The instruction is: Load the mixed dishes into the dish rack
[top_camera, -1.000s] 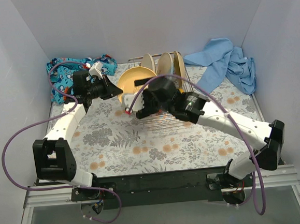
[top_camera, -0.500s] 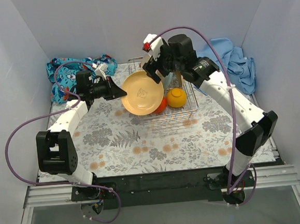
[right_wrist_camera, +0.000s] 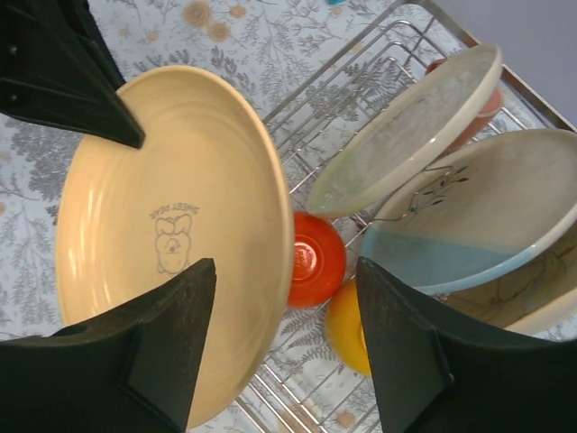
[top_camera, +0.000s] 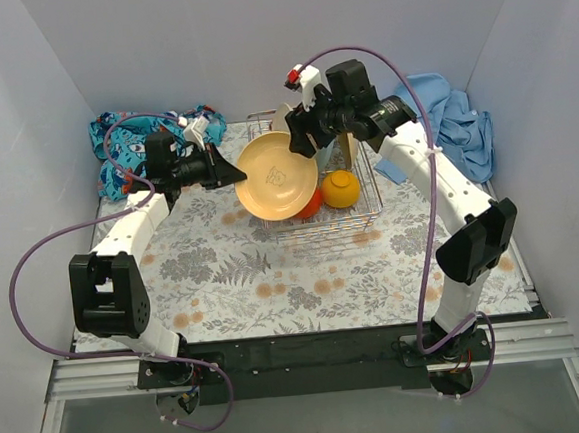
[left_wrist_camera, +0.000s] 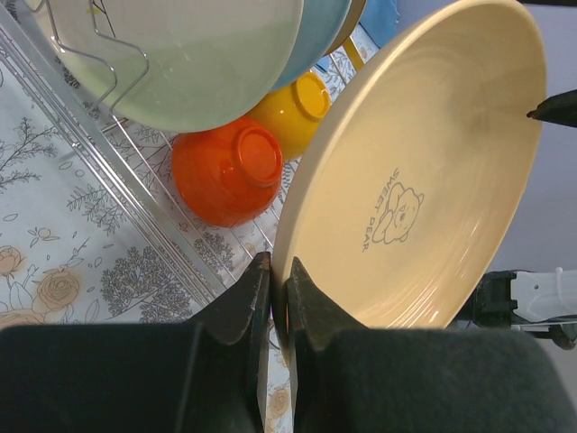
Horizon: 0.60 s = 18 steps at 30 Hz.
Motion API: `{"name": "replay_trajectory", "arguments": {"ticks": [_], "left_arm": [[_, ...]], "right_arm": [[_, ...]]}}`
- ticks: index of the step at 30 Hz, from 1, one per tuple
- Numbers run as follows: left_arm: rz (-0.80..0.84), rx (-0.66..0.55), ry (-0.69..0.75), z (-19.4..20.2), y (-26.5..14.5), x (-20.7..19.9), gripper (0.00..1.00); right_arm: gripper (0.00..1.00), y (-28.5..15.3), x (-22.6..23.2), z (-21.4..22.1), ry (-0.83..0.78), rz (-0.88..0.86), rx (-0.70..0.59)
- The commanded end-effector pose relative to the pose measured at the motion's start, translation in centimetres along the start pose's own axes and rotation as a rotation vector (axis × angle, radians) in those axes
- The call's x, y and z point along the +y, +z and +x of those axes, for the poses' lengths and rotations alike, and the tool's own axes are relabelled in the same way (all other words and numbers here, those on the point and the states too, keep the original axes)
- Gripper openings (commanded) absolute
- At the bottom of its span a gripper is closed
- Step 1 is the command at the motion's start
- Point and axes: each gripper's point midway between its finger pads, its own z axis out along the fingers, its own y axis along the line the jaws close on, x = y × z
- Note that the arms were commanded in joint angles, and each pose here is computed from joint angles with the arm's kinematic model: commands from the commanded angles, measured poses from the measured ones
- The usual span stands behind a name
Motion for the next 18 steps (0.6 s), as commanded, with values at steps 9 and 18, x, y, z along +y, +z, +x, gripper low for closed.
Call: {"name": "replay_trajectory", "arguments": {"ticks": [9,18], "left_arm": [[0.045,-0.047,0.048,-1.5,-0.8,-2.4,0.0],[-0.101,-0.149,0.135,-5.5,-2.2,-2.2,0.64]], "right_arm": [[0.25,0.3,2.0,1.3,0.072,-0.092,0.067],[0.01,0.4,-0.7,-1.8,0.077,0.112,-0.003]]}}
